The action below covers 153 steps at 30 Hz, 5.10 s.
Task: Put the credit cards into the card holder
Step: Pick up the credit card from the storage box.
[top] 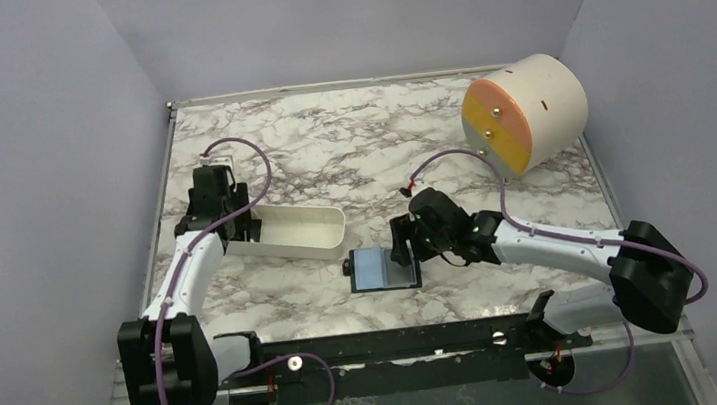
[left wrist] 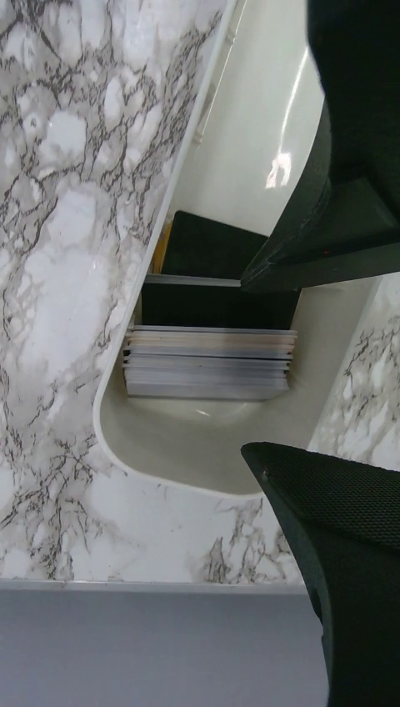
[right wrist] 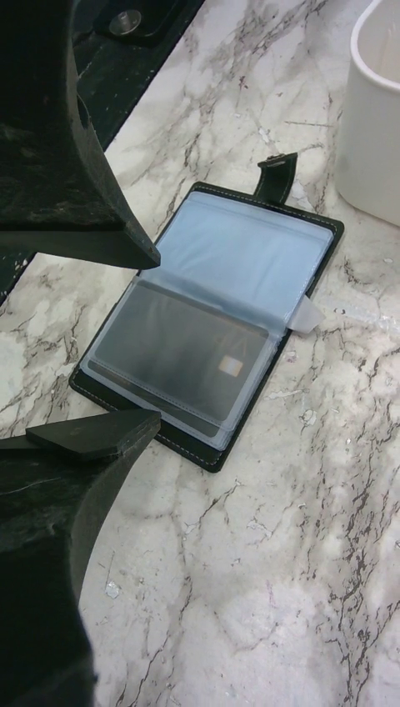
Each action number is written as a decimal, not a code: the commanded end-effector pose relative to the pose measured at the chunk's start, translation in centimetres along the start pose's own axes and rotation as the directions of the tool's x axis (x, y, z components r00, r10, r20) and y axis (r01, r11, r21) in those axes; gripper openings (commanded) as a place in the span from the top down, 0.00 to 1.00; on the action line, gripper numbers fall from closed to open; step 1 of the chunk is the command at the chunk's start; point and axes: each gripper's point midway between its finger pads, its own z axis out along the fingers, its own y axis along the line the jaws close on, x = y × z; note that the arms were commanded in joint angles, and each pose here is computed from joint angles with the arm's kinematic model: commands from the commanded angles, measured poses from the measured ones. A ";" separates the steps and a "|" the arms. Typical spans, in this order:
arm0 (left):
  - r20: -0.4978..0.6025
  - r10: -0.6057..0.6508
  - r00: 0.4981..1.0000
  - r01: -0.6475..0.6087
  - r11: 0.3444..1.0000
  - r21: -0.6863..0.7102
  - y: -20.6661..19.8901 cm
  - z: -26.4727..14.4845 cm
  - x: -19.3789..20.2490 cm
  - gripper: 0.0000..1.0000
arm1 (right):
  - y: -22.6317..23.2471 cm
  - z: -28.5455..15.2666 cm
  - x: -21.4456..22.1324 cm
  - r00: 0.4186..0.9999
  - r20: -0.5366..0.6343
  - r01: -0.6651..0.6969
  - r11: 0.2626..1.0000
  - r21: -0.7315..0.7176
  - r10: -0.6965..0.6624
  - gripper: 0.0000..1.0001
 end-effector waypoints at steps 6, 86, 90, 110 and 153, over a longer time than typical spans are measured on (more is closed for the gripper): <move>-0.021 0.068 0.997 -0.066 0.994 0.082 0.2 3.3 -0.4 0.31 | 0.3 -1.3 -1.5 0.997 0.077 0.019 0.999 -0.026 -0.017 0.37; -0.166 0.108 0.980 -0.143 0.967 -0.213 6.1 5.2 0.8 0.48 | 0.0 -2.3 -1.4 0.992 0.113 0.065 0.997 -0.040 -0.060 0.37; -0.168 0.103 0.980 -0.142 0.960 -0.241 6.6 5.0 0.8 0.48 | -0.2 -2.4 -1.4 0.992 0.114 0.066 0.997 -0.034 -0.062 0.37; -0.152 0.088 0.985 -0.128 0.951 -0.281 7.3 4.4 0.4 0.52 | -0.4 -2.6 -1.2 0.991 0.122 0.065 0.997 -0.032 -0.061 0.37; -0.136 0.096 0.986 -0.130 0.955 -0.266 7.1 4.1 -0.1 0.74 | -0.4 -2.5 -1.1 0.990 0.122 0.072 0.997 -0.035 -0.067 0.37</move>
